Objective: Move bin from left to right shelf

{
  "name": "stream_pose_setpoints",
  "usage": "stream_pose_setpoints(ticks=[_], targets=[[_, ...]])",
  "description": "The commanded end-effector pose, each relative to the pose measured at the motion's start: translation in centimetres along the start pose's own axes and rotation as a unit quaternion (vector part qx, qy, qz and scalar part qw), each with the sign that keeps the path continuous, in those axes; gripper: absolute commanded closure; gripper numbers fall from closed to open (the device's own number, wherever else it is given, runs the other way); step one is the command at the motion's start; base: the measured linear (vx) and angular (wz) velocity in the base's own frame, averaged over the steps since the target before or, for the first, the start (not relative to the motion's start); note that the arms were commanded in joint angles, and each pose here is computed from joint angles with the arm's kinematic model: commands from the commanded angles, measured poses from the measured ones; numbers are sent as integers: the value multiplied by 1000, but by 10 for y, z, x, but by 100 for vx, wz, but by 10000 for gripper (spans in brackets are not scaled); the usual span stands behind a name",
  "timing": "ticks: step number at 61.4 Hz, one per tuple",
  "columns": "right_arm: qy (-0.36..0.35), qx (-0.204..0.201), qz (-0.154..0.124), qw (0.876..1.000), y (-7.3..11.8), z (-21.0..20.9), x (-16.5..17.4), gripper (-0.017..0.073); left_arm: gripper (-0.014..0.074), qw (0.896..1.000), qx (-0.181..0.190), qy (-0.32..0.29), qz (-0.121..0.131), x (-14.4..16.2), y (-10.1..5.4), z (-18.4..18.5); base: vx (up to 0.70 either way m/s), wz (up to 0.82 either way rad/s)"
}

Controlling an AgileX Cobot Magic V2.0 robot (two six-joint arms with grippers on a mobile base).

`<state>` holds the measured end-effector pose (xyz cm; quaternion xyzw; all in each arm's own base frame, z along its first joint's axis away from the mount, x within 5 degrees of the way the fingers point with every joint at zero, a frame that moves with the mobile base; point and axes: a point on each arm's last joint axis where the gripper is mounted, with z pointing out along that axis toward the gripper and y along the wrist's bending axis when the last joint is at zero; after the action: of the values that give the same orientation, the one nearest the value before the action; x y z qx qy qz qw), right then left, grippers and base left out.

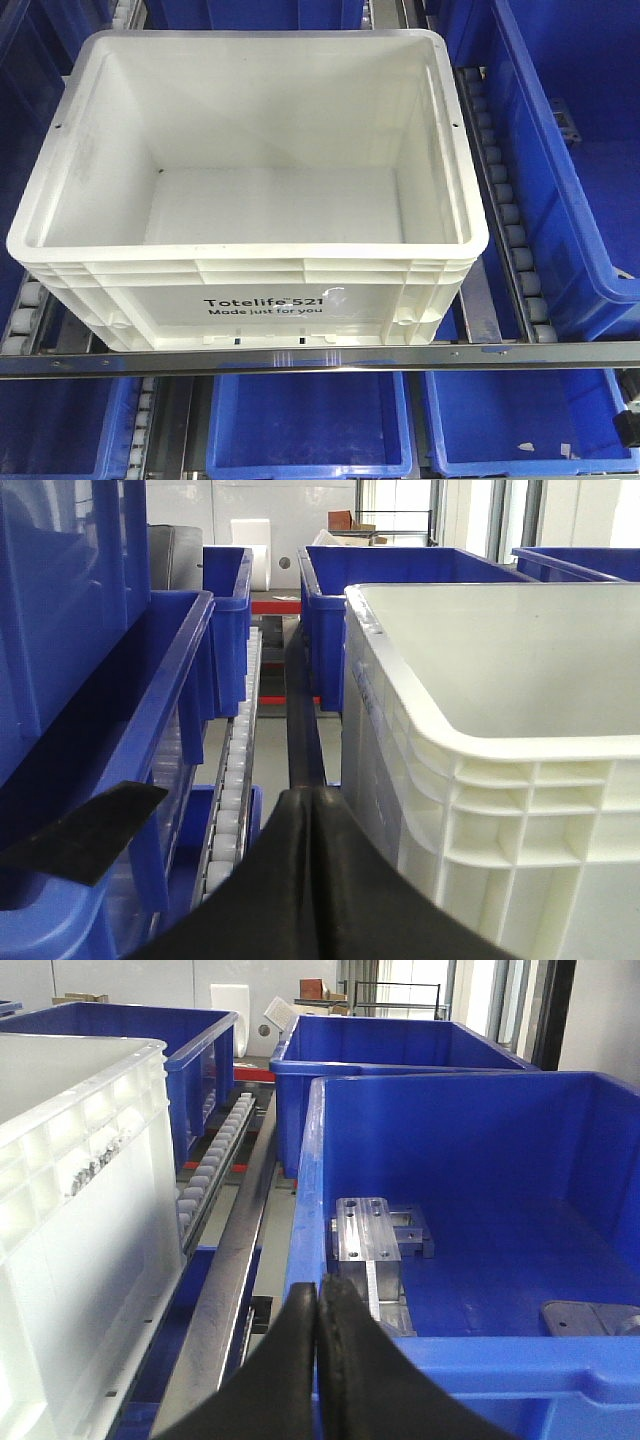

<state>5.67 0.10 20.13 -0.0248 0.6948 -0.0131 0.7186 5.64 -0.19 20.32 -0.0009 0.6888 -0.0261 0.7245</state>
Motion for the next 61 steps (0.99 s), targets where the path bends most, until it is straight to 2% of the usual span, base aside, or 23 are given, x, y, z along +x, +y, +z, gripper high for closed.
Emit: stream_pose_setpoints(ticks=[1, 15, 61], targets=[[-39, 2, -1, 999, 0, -1, -2, 567, 602, 999, 3, -53, -5, -13, -1, -2, 0, 0], [-39, 1, 19, 999, 0, -1, -2, 567, 602, 999, 3, -53, -5, -13, -1, -2, 0, 0], [-31, 1, 19, 999, 0, 0, 0, 567, 601, 999, 3, -53, -5, -13, -1, -2, 0, 0]])
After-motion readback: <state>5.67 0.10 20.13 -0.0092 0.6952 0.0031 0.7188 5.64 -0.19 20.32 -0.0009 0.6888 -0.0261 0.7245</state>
